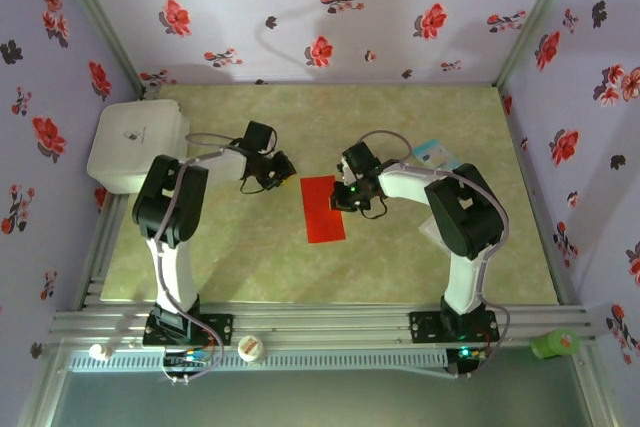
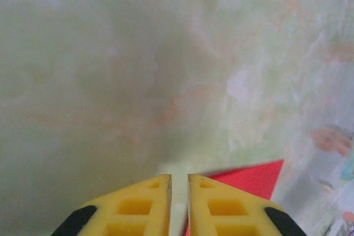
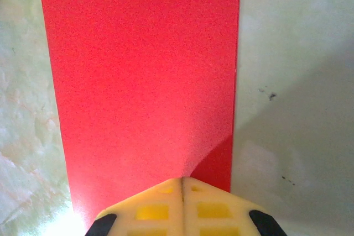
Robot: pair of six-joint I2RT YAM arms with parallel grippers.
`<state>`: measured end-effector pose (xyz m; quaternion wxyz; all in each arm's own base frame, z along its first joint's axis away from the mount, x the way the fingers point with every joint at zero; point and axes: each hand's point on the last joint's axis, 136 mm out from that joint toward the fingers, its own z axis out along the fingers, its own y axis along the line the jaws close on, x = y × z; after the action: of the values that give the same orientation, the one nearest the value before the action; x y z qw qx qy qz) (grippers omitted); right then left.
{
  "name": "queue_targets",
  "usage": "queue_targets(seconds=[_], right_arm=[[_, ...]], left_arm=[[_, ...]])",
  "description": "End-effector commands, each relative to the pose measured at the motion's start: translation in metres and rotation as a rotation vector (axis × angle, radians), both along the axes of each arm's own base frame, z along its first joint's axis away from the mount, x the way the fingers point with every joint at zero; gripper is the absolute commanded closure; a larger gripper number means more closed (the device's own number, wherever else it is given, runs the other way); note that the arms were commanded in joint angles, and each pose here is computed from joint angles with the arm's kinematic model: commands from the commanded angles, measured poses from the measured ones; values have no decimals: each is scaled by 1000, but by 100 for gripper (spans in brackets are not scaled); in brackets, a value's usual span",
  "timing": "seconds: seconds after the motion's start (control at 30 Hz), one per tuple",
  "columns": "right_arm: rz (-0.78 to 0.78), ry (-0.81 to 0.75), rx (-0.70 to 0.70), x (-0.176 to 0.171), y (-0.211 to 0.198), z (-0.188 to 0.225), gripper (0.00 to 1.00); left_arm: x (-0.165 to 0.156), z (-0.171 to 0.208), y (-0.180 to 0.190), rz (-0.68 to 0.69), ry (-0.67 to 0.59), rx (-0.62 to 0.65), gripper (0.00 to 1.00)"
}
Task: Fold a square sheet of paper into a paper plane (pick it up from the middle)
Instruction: First fold the square sheet of paper in half at the center of the table.
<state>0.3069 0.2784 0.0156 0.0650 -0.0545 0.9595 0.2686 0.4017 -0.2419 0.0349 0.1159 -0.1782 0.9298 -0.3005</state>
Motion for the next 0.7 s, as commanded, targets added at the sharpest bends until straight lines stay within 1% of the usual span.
queue_targets(seconds=[0.0, 0.1, 0.13, 0.17, 0.2, 0.23, 0.33, 0.43, 0.67], right_arm=[[-21, 149, -202, -37, -45, -42, 100], [-23, 143, -197, -34, -43, -40, 100], [-22, 143, -199, -34, -43, -40, 100], [-21, 140, -202, -33, -43, -39, 100], [-21, 140, -203, -33, -44, -39, 100], [-22, 140, -206, -33, -44, -40, 100], [-27, 146, -210, -33, -45, -42, 100], [-27, 147, -211, -34, -46, -42, 100], [-25, 155, -219, -36, -48, -46, 100]], left_arm=[[-15, 36, -6, -69, -86, 15, 84], [-36, 48, -20, -136, -122, -16, 88], [-44, 49, -27, -155, -124, -47, 91], [-53, 49, -33, -171, -119, -82, 97], [-59, 51, -41, -188, -125, -125, 100], [-68, 49, -47, -202, -119, -161, 100], [-90, 41, -61, -239, -89, -212, 100], [-103, 30, -63, -249, -74, -210, 100], [-115, 2, -56, -239, -52, -186, 100]])
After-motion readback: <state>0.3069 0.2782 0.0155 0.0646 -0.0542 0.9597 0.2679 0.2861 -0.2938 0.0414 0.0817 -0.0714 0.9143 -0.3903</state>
